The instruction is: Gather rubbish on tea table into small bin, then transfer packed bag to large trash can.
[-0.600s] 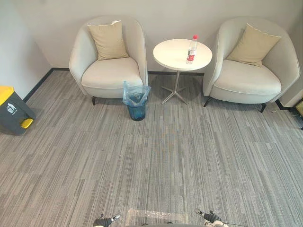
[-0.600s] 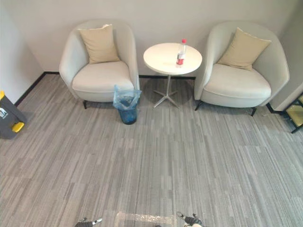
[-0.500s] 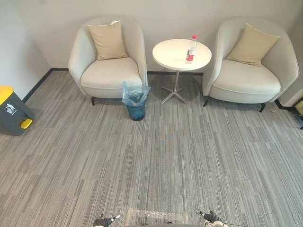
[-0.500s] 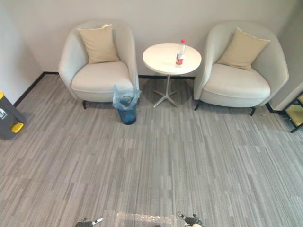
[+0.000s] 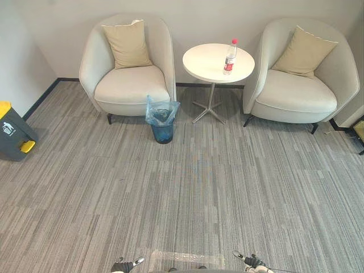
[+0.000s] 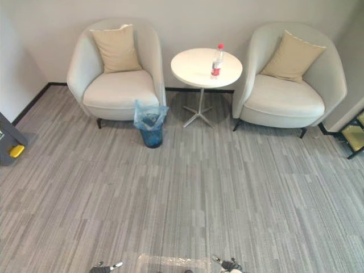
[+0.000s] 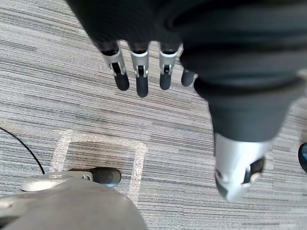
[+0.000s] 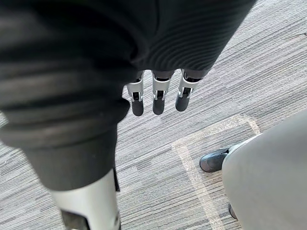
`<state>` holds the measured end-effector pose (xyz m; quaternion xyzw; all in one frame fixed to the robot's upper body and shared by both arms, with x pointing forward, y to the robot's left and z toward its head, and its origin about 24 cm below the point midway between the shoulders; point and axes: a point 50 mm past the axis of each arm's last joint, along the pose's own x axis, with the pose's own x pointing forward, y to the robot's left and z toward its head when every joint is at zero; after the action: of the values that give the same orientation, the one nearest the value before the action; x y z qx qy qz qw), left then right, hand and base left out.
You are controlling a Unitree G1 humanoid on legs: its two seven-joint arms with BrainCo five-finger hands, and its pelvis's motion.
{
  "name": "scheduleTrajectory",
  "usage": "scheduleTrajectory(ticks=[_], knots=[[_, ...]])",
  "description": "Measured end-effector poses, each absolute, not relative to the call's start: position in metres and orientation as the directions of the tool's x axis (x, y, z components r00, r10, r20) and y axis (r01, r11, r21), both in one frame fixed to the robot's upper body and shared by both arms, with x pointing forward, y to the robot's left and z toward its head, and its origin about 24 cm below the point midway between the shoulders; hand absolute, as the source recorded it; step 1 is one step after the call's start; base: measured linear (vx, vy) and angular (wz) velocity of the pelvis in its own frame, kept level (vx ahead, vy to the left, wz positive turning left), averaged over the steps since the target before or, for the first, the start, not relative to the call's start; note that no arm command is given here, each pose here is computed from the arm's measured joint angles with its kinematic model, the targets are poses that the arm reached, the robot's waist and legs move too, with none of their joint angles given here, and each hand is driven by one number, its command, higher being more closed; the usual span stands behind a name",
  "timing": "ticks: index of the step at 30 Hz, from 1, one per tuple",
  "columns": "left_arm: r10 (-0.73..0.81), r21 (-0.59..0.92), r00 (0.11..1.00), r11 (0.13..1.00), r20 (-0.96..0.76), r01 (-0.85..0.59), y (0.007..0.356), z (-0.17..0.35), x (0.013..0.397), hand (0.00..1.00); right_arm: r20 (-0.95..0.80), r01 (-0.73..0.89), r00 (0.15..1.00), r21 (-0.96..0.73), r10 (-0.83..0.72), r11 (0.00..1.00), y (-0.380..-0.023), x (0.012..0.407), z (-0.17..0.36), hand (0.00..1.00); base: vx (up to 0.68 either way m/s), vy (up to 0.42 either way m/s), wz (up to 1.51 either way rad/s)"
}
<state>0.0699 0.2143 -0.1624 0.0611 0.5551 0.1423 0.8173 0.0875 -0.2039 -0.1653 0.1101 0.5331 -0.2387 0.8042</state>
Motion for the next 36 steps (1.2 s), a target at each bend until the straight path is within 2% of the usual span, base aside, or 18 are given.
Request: scheduleTrajectory(ticks=[16,20,24,32,36], knots=[[0.305,0.275,0.362,0.952,-0.881,-0.132,0.216,-0.16,0.084,0.0,-0.9,0.54,0.335,-0.059,-0.278,0.84,-0.205,0.092,-0.163,0.0,0.0,-0.007,0.06],[0.334,0.285,0.409,0.942,-0.849,-0.177,0.222,-0.153,0.097,0.0,-0.897,0.607,0.333,-0.032,-0.291,0.794,-0.204,0.092,-0.163,0.0,-0.02,-0.042,-0.14],[0.337,0.262,0.407,0.937,-0.849,-0.229,0.217,-0.153,0.096,0.0,-0.887,0.639,0.334,-0.034,-0.318,0.768,-0.208,0.093,-0.16,0.0,0.1,0.068,-0.31],[0.362,0.273,0.374,0.923,-0.854,-0.27,0.221,-0.155,0.089,0.0,-0.902,0.67,0.295,-0.04,-0.315,0.742,-0.205,0.084,-0.163,0.0,0.35,0.216,-0.49],[0.364,0.269,0.374,0.921,-0.853,-0.281,0.22,-0.155,0.088,0.0,-0.888,0.627,0.339,-0.033,-0.311,0.778,-0.205,0.088,-0.16,0.0,0.42,0.14,-0.56]])
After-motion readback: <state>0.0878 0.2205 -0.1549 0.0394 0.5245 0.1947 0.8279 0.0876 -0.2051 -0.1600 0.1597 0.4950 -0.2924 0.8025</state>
